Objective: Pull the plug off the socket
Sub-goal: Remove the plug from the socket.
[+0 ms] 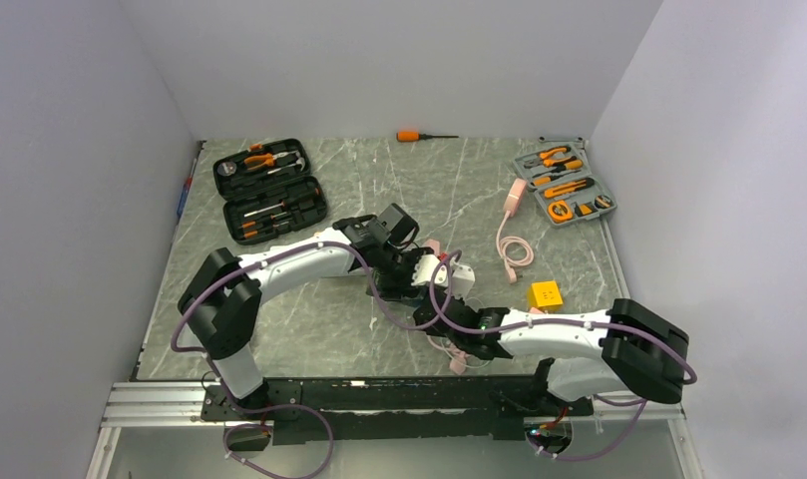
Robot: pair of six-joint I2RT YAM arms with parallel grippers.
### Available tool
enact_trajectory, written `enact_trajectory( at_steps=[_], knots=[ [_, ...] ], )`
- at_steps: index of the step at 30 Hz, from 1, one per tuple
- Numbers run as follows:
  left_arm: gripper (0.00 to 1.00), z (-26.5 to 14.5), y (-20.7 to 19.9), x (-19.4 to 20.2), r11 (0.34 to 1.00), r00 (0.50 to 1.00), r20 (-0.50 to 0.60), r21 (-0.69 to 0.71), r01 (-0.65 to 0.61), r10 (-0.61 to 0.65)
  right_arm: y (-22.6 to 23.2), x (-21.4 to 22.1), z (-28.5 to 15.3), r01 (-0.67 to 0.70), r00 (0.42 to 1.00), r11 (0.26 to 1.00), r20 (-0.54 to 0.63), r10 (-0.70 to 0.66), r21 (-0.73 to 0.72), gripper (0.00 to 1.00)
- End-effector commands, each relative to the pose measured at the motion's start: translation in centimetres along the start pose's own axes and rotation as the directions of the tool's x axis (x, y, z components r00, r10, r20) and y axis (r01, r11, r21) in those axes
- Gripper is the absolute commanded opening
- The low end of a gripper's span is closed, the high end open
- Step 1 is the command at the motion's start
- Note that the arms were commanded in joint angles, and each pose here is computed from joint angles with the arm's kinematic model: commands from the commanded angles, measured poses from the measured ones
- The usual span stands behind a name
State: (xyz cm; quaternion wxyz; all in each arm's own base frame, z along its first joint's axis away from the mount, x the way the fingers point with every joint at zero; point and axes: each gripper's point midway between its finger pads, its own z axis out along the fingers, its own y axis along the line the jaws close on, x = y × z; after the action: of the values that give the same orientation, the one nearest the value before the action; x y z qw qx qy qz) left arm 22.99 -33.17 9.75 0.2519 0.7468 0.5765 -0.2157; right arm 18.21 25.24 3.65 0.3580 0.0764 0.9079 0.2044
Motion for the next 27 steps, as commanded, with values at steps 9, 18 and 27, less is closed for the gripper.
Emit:
enact_trajectory(
  at_steps=[9,18,27],
  knots=[
    [0.00,-3.2,2.2,5.7,0.999,0.968,-0.252,-0.039,-0.004,-0.006,-9.2,4.3,-2.4,0.209,0.976,0.929,-0.125,-0.179,0.307,0.00],
    [0.00,-4.1,0.0,7.7,0.995,0.969,-0.241,-0.090,0.037,-0.058,-9.8,4.0,-3.2,0.093,0.994,0.953,-0.077,-0.074,0.289,0.00],
    [0.00,-5.3,0.7,10.1,0.991,0.960,-0.276,-0.129,0.017,-0.052,-9.8,3.8,-3.1,0.181,0.982,0.928,-0.103,-0.155,0.325,0.00]
  ],
)
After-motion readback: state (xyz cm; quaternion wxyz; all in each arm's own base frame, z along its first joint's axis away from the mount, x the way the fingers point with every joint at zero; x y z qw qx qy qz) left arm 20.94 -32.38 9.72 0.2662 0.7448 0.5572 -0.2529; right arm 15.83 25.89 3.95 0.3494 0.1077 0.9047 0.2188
